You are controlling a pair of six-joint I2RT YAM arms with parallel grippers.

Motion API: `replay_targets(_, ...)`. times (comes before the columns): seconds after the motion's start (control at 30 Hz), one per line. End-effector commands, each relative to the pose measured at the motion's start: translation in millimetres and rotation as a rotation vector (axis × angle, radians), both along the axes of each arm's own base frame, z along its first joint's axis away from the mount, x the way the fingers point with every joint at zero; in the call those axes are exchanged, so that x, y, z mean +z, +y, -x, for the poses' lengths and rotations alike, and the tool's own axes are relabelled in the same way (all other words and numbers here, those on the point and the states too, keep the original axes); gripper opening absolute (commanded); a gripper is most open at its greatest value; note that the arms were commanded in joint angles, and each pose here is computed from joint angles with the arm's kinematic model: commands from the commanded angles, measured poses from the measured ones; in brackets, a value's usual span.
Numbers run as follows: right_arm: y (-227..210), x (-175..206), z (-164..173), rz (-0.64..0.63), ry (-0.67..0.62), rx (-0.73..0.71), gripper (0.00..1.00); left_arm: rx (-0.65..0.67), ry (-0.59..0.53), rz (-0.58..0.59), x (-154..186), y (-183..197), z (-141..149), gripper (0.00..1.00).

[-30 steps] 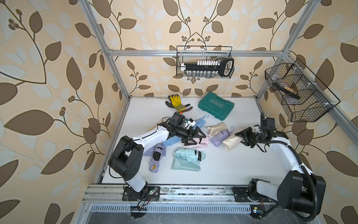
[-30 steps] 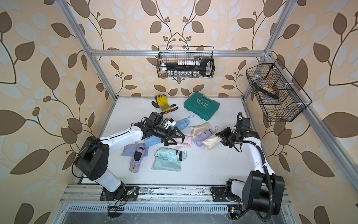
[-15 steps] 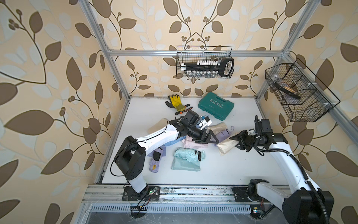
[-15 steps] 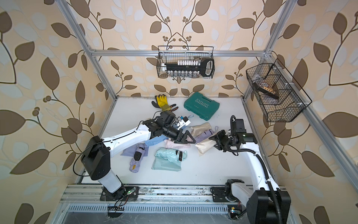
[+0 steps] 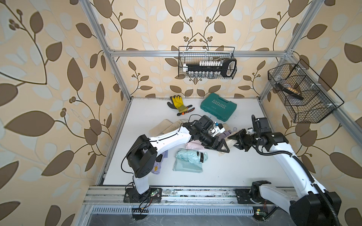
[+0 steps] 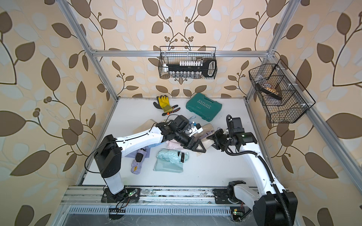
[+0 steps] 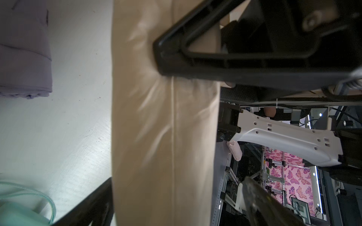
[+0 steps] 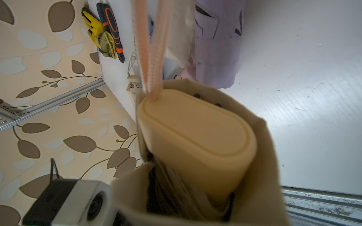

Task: Take umbrellas out of sleeves
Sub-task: Pick up the umbrella from the center of the board.

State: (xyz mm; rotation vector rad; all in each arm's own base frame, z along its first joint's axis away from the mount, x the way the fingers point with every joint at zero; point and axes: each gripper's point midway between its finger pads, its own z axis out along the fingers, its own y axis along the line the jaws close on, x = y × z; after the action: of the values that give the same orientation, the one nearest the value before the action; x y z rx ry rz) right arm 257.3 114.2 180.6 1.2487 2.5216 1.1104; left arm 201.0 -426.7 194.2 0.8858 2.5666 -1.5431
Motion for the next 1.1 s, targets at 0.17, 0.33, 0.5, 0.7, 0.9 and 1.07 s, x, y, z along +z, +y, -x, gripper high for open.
replay_targets(0.17, 12, 20, -15, -0.016, -0.06, -0.003, 0.36, -0.02, -0.03, -0.026, 0, -6, -4, 0.65)
replay_targets(0.33, 14, 21, -17, -0.028, -0.082, -0.002, 0.37, -0.034, 0.007, -0.044, -6, -5, -2, 0.31)
replay_targets(0.5, 13, 33, -24, -0.006, -0.164, 0.043, 0.58, -0.035, 0.022, -0.045, -5, 10, -9, 0.26)
replay_targets(0.7, -4, 65, -29, 0.065, -0.353, 0.212, 0.64, -0.089, 0.155, 0.156, 20, 47, -17, 0.22)
replay_targets(0.9, -15, 79, -19, -0.011, -0.398, 0.291, 0.64, -0.147, 0.201, 0.241, 32, 72, -9, 0.21)
replay_targets(1.07, -5, 65, -3, -0.101, -0.344, 0.349, 0.58, -0.165, 0.202, 0.302, 45, 81, -5, 0.2)
